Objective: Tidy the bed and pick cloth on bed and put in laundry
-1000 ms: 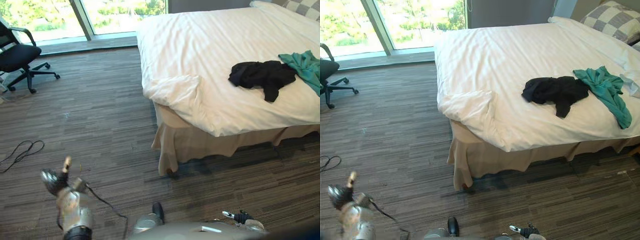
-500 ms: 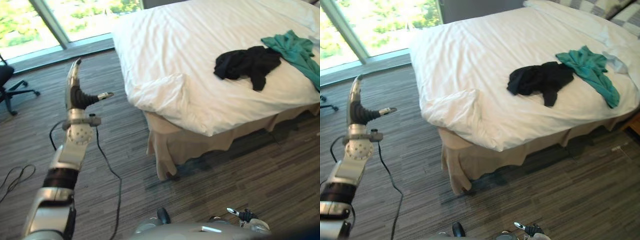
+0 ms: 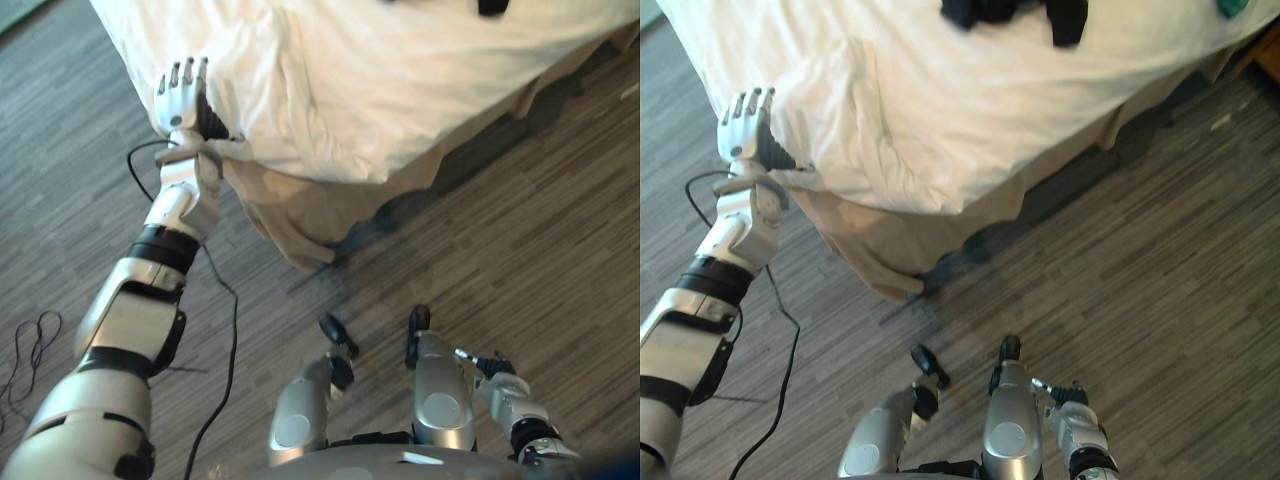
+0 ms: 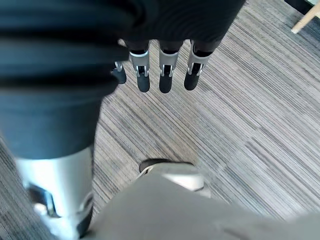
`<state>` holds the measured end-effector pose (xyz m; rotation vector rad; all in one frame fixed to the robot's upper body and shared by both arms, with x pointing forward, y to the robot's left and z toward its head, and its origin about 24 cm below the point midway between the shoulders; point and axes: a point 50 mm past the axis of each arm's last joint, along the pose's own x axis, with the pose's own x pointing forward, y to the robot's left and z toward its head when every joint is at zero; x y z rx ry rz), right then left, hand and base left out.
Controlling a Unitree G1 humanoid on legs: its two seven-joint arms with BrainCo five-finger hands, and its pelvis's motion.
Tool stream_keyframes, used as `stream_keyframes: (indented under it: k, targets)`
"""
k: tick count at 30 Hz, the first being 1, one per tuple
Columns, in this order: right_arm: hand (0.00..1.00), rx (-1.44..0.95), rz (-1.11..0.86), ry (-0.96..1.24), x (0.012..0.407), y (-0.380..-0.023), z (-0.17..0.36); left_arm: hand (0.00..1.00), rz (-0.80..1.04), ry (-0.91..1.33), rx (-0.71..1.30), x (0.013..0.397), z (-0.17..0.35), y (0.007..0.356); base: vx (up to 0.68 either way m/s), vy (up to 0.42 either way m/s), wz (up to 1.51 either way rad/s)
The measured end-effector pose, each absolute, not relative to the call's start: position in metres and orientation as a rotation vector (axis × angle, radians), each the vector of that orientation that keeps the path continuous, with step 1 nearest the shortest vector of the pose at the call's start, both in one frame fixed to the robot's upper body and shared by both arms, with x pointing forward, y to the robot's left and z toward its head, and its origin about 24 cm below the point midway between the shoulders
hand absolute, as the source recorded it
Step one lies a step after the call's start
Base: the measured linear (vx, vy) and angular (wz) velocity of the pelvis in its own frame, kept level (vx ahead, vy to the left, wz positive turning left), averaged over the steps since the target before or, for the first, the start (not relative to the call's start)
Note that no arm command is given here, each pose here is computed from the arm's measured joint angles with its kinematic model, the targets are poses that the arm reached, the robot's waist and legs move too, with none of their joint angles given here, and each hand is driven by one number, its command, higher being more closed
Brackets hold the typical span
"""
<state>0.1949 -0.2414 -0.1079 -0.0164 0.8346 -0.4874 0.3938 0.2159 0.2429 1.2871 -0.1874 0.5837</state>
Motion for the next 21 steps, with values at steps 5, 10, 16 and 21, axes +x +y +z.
stream_keyframes:
  k: [5,10,16,21]
  targets:
    - [0.0,0.093,-0.477,0.676,0.216,-0.228,-0.09,0.0,0.738,-0.131,1.179,0.393,0.267,0.207,-0.09,-0.023,-0.06]
    - [0.0,0.167,-0.512,0.578,0.222,-0.225,-0.084,1.0,0.97,-0.108,1.045,0.383,0.281,0.22,-0.01,0.002,-0.12]
    - [0.0,0.183,-0.53,0.529,0.222,-0.225,-0.081,1.0,0.968,-0.018,0.999,0.383,0.268,0.224,0.01,-0.002,-0.03]
    - [0.0,0.161,-0.523,0.513,0.222,-0.225,-0.08,1.0,0.833,-0.013,0.804,0.392,0.249,0.232,0.02,-0.007,-0.08]
